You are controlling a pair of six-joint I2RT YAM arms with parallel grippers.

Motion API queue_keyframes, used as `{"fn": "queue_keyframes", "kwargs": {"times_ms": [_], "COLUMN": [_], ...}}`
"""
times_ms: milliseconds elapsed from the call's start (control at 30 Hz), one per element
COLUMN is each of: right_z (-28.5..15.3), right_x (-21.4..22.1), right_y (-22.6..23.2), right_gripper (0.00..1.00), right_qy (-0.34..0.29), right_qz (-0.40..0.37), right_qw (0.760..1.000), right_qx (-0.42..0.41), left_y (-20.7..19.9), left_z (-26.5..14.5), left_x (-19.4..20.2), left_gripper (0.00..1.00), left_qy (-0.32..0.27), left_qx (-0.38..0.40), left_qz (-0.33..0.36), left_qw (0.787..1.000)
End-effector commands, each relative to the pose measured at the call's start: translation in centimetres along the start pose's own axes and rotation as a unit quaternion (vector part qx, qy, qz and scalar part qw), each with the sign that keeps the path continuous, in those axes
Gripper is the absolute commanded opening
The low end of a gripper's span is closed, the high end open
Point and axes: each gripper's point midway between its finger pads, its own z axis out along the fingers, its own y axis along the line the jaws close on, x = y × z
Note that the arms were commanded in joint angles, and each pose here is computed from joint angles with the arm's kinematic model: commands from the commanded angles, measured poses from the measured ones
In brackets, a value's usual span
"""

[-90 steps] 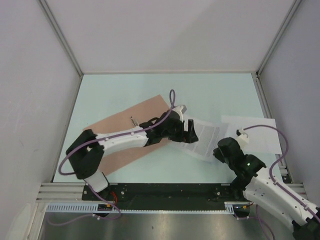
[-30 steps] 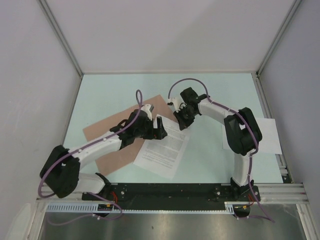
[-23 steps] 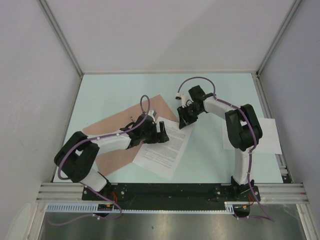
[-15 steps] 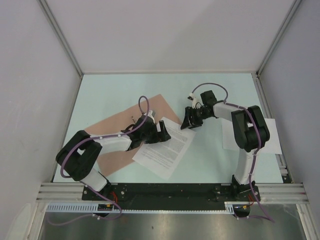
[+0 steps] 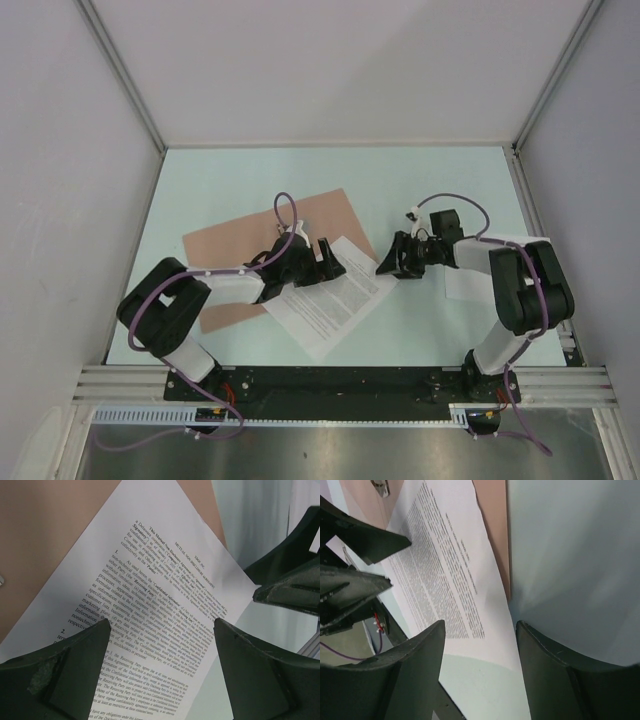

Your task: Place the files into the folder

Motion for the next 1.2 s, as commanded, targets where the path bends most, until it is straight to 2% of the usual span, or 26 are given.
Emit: {"fn": "queue_keyframes", "kwargs": {"times_ms": [0, 100, 167, 200, 267, 300, 367, 433, 667, 767, 800, 867, 900, 967, 1000, 1033, 1100, 1167], "right_z": [-1.0, -1.6, -1.8, -1.8, -1.9, -2.0, -2.0, -2.0, -0.6, -1.4, -0.9, -1.7, -1.3, -3.7, -4.0, -5.3, -6.9, -6.8], "right_x": [1.2, 2.0, 3.6, 3.2, 4.5, 3.7, 3.5, 3.6, 3.8, 3.5, 4.1, 2.0, 3.2, -0.4, 1.0, 0.1, -0.9, -0.5], "right_y": [0.2, 0.6, 1.3, 2.0, 2.5, 3.1, 3.7, 4.8, 5.3, 5.4, 4.0, 4.3, 1.9, 2.8, 1.4, 1.9, 0.9, -0.5], "right_gripper": [0.64, 0.64, 0.63, 0.63, 0.63, 0.63, 0.63, 0.63, 0.63, 0.62, 0.62, 0.62, 0.63, 0.69, 0.71, 0.75, 0.81, 0.82], "right_qy": [-0.026, -0.049, -0.056, -0.078, -0.093, -0.12, -0.15, -0.178, -0.223, -0.25, -0.236, -0.246, -0.218, -0.266, -0.237, -0.255, -0.265, -0.235], "right_qz": [0.025, 0.028, 0.064, 0.057, 0.097, 0.085, 0.122, 0.114, 0.144, 0.15, 0.14, 0.099, 0.068, -0.001, -0.001, -0.038, -0.035, -0.038], "right_qw": [0.999, 0.998, 0.996, 0.994, 0.988, 0.985, 0.976, 0.969, 0.956, 0.947, 0.957, 0.961, 0.974, 0.962, 0.966, 0.96, 0.954, 0.961], "right_qx": [-0.008, -0.016, -0.038, -0.056, -0.073, -0.087, -0.103, -0.127, -0.124, -0.131, -0.099, -0.078, -0.01, 0.057, 0.102, 0.11, 0.133, 0.145], "left_y": [4.9, 5.0, 5.1, 5.1, 5.0, 4.9, 4.7, 4.5, 4.1, 3.9, 3.7, 3.5, 3.1, 2.5, 2.0, 1.7, -0.2, -1.5], "left_z": [0.0, 0.1, 0.1, 0.2, 0.2, 0.3, 0.4, 0.4, 0.3, 0.2, 0.2, -0.1, -0.2, -0.8, -0.9, -1.1, -1.6, -2.1], "left_x": [4.8, 5.0, 5.1, 5.2, 5.3, 5.1, 5.2, 5.2, 5.4, 5.4, 5.3, 5.4, 5.1, 5.0, 4.4, 4.4, 3.7, 3.6], "left_gripper": [0.93, 0.93, 0.93, 0.93, 0.93, 0.93, 0.93, 0.93, 0.93, 0.93, 0.93, 0.93, 0.93, 0.93, 0.93, 0.93, 0.94, 0.95], "left_qy": [0.068, 0.07, 0.072, 0.073, 0.073, 0.071, 0.073, 0.072, 0.073, 0.073, 0.072, 0.075, 0.07, 0.068, 0.056, 0.058, 0.049, 0.049], "left_qx": [-0.076, -0.076, -0.078, -0.078, -0.076, -0.075, -0.074, -0.073, -0.068, -0.065, -0.063, -0.062, -0.059, -0.06, -0.062, -0.065, -0.044, -0.033], "left_qz": [-0.01, -0.012, -0.013, -0.015, -0.015, -0.016, -0.015, -0.015, -0.013, -0.011, -0.011, -0.004, 0.002, 0.024, 0.032, 0.039, 0.053, 0.064], "left_qw": [0.995, 0.995, 0.994, 0.994, 0.994, 0.994, 0.994, 0.995, 0.995, 0.995, 0.995, 0.995, 0.996, 0.996, 0.996, 0.995, 0.996, 0.996]}}
